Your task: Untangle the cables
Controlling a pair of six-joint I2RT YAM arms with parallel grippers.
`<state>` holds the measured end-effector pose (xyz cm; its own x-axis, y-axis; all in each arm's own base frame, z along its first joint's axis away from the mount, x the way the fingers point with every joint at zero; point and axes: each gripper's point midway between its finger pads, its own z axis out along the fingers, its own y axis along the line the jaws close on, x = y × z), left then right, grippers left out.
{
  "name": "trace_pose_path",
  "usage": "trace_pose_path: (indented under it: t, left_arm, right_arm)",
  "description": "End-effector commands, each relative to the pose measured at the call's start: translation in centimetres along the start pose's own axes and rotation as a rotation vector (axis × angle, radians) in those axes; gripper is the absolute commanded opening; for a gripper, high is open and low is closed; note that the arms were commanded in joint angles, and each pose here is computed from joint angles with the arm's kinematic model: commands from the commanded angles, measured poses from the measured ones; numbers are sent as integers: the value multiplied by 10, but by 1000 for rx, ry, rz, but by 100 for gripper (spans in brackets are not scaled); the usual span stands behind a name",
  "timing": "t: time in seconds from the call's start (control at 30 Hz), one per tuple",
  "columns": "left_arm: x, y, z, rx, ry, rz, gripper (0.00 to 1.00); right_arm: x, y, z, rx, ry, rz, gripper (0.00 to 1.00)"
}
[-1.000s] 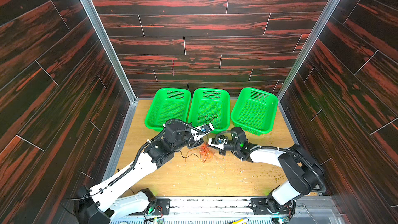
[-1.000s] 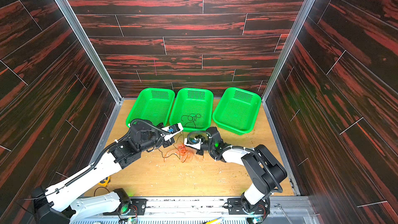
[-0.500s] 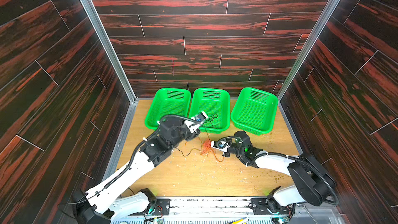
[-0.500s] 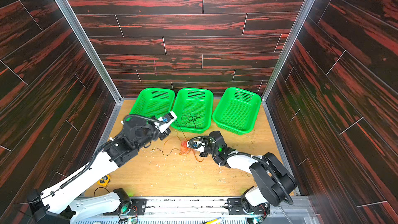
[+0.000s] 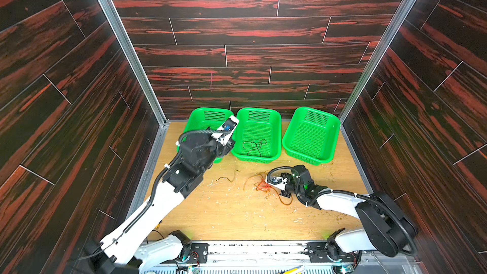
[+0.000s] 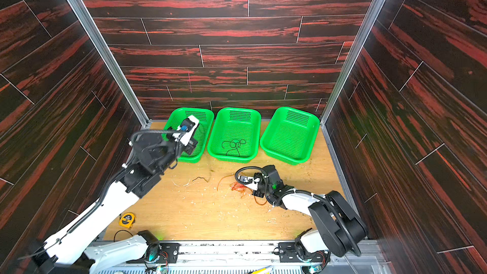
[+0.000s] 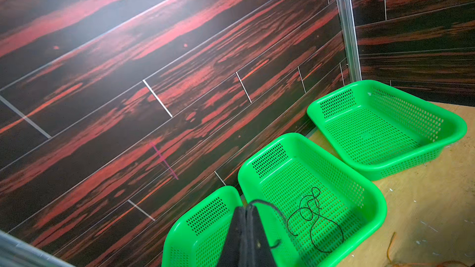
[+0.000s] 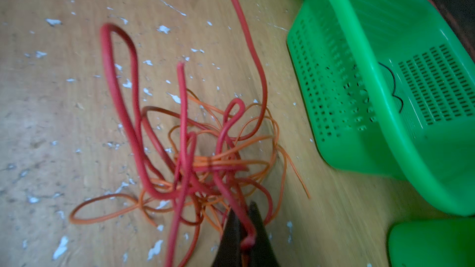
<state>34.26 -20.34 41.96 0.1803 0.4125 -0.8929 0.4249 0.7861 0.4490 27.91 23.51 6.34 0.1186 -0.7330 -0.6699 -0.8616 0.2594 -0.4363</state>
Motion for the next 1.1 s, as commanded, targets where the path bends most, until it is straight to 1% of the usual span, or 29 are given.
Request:
trace_pose_path:
  t: [0.0, 0.13, 0.23, 0.33, 0.4, 0.47, 0.53, 0.6, 0.7, 0.83, 0.87, 0.97, 1.07]
  left_arm:
    - [-42, 22, 6, -23, -69, 7, 0]
    - [-90, 46, 26, -40, -111, 52, 0]
    - [-118, 65, 51, -77, -132, 104, 0]
    - [-145, 80, 73, -85, -180, 104, 0]
    - [-158, 86, 88, -89, -210, 109, 0]
    - [-164, 89, 107, -94, -233, 119, 0]
    - [-161, 92, 124, -116, -260, 115, 0]
    - [-145, 91, 146, -112, -254, 84, 0]
    - [-108, 80, 181, -79, -218, 41, 0]
    - [-44, 59, 226, -41, -122, 3, 0]
    - [-25, 54, 237, -35, -96, -22, 0]
    - [27, 44, 263, -17, -18, -94, 0]
    - [68, 31, 280, 5, 37, -141, 0]
  right_arm:
    - [-1, -2, -5, -6, 22, 23, 0]
    - [8, 6, -8, -26, 55, 51, 0]
    - [10, 16, -12, -56, 49, 53, 0]
    - [13, 20, -14, -70, 65, 64, 0]
    - [13, 22, -13, -81, 74, 71, 0]
    - [10, 21, -13, -87, 71, 78, 0]
    - [7, 20, -12, -89, 62, 86, 0]
    - [2, 17, -12, -88, 49, 90, 0]
    - [-4, 14, -12, -90, 37, 106, 0]
    - [-10, 8, -14, -85, 34, 135, 0]
    - [-12, 8, -14, -87, 33, 139, 0]
    - [-15, 6, -17, -85, 24, 154, 0]
    - [-20, 4, -19, -78, 12, 177, 0]
